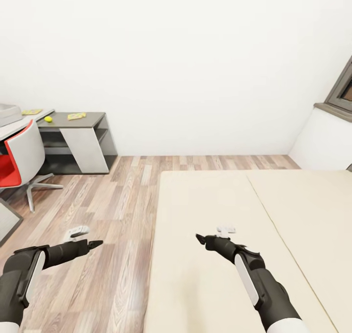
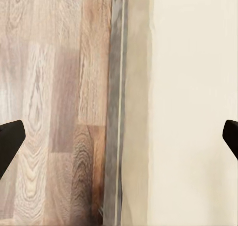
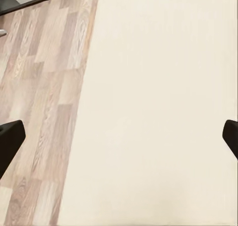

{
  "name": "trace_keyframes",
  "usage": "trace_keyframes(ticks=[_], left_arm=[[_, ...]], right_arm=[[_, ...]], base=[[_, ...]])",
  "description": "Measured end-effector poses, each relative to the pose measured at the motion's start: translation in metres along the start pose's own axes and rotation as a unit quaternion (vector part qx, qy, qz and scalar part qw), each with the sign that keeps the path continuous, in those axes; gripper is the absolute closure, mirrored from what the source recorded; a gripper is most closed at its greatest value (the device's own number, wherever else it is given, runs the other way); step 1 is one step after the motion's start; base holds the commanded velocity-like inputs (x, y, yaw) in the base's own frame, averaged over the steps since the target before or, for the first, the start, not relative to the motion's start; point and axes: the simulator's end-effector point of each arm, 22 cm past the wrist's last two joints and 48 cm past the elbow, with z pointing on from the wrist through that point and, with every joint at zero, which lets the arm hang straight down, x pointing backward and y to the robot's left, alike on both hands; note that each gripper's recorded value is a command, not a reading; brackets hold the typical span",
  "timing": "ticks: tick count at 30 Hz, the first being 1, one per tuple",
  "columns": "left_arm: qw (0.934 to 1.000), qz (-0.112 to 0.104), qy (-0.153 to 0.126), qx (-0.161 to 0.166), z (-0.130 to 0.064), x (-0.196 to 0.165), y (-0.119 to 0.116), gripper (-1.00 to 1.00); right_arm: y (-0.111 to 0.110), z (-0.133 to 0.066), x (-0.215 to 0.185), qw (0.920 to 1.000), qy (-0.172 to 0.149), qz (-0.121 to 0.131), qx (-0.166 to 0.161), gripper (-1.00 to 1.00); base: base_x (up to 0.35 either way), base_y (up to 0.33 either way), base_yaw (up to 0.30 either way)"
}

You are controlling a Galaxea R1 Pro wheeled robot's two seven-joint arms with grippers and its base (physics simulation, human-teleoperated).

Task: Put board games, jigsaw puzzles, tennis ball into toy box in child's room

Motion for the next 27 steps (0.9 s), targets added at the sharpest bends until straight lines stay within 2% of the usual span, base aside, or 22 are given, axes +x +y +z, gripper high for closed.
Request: trace_keyframes(ticks=[11,21,27], left_arm=[[0.9986,-0.003,-0.007,-0.052,-0.001,-0.004,0.013,-1.00],[0.9936,-0.010,-0.013,-0.112,-0.004,-0.005,0.027,-1.00],[0.9928,-0.010,-0.018,-0.118,-0.006,-0.008,0.026,-1.00]], right_arm=[[-0.013,-0.003,0.002,0.9994,0.007,0.005,0.033,-1.00],[-0.023,-0.006,0.006,0.9981,0.012,0.008,0.059,-1.00],[-0.025,-0.007,0.007,0.9978,0.013,0.008,0.064,-1.00]], base=[[0.000,0.000,0.000],[0.000,0.000,0.000],[0.000,0.000,0.000]])
